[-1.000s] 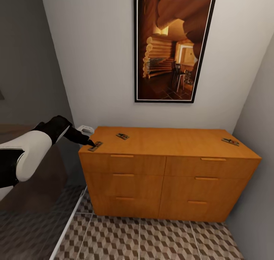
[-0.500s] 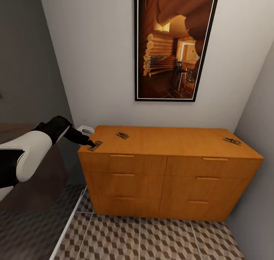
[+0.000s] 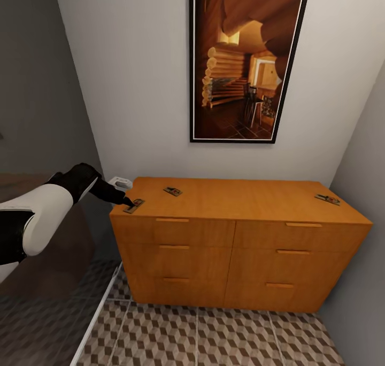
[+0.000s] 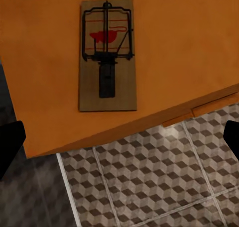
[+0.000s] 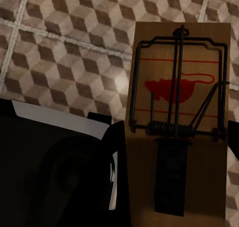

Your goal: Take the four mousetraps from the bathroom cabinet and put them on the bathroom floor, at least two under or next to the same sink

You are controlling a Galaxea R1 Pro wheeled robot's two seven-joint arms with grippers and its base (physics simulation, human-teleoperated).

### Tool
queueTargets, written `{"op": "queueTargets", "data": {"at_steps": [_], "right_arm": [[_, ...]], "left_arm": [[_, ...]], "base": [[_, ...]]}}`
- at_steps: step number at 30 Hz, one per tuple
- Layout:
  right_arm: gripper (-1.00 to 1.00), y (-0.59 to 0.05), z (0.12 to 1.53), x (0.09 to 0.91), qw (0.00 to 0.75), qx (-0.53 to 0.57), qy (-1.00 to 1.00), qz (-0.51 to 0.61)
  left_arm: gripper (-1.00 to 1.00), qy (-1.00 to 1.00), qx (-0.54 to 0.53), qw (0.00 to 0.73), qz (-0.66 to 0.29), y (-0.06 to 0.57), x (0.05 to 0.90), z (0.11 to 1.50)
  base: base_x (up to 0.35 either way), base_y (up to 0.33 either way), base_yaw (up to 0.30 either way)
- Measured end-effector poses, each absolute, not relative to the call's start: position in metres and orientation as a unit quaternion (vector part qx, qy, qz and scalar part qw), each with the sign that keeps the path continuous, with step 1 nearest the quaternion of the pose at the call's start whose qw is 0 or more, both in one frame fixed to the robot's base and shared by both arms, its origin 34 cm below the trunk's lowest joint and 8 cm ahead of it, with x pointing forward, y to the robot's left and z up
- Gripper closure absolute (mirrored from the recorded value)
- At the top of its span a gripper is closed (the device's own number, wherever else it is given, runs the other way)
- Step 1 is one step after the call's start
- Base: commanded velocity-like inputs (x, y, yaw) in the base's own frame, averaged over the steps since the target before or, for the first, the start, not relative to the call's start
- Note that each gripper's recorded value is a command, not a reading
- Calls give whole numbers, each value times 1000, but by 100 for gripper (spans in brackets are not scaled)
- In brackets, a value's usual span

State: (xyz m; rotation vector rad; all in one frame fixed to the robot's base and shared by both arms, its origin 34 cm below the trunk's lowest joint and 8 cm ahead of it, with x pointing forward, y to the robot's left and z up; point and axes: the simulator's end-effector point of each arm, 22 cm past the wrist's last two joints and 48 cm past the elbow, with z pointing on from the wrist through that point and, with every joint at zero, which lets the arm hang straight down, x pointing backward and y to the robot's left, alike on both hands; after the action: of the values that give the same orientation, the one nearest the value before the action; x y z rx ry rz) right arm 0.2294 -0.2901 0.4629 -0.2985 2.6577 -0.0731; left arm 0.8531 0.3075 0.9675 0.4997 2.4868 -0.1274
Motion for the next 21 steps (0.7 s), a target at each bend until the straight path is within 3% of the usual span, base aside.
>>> {"op": "queueTargets", "data": {"at_steps": [21], "right_arm": [[100, -290, 463, 229, 231, -109, 966, -26]], "left_arm": [[-100, 935, 190, 297, -48, 305, 853, 967]], "base": [[24, 0, 0]]}}
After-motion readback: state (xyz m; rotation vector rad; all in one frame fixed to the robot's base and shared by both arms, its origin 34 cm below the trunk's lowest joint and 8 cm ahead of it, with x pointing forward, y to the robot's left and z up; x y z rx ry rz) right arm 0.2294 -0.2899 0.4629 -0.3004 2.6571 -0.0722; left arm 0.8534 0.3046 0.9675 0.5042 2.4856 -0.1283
